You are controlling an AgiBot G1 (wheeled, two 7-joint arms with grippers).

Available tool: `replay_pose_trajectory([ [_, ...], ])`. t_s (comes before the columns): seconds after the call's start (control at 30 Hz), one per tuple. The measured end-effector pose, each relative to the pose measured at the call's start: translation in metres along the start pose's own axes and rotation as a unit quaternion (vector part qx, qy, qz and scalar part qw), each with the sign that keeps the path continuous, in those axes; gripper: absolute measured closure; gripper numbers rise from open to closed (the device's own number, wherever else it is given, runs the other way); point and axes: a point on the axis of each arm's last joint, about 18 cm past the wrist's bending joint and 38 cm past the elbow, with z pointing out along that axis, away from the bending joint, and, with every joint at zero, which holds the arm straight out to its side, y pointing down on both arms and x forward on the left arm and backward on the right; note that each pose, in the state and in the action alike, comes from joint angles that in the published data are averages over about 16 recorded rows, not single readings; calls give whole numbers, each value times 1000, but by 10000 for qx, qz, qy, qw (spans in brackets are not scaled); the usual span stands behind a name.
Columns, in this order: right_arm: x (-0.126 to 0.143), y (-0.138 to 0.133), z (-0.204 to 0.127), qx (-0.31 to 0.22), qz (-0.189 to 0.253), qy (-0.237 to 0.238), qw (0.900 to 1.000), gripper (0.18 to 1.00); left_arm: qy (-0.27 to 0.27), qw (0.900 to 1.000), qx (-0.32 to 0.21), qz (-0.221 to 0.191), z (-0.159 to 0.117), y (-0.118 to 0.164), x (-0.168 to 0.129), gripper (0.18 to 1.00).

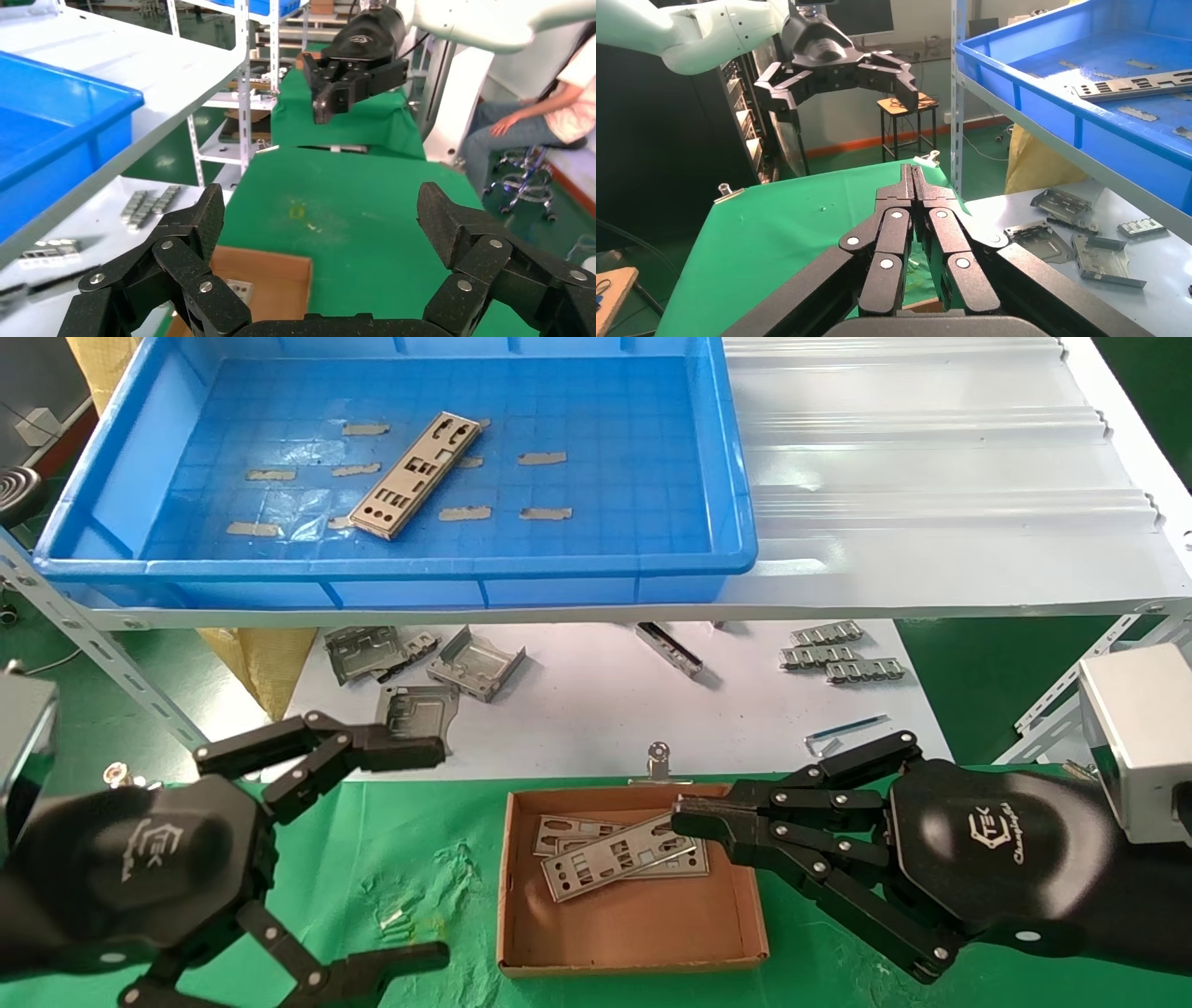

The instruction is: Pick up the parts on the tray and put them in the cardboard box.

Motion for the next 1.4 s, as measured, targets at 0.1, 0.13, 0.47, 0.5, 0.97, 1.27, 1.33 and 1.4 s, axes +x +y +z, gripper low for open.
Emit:
replay_pose_trajectory([
  [0.1,0,0,0,0,0,0,10000,987,-197,9997,-20,116,2,-4,-17,184],
  [0.13,0,0,0,0,0,0,10000,988,-277,9995,-28,158,3,-5,-24,184],
  [0.47,0,0,0,0,0,0,10000,988,-1167,9923,-236,345,20,-31,-120,184],
  [0.5,0,0,0,0,0,0,10000,988,-1242,9913,-272,336,23,-34,-129,184],
  [0.97,0,0,0,0,0,0,10000,982,-2079,9736,-937,22,59,-50,-213,184],
  [1.27,0,0,0,0,0,0,10000,940,-2529,9601,-1195,-46,71,-45,-236,184],
  [1.33,0,0,0,0,0,0,10000,921,-2590,9577,-1250,-57,72,-44,-239,184],
  [1.4,0,0,0,0,0,0,10000,904,-2635,9558,-1305,-75,72,-44,-241,184],
])
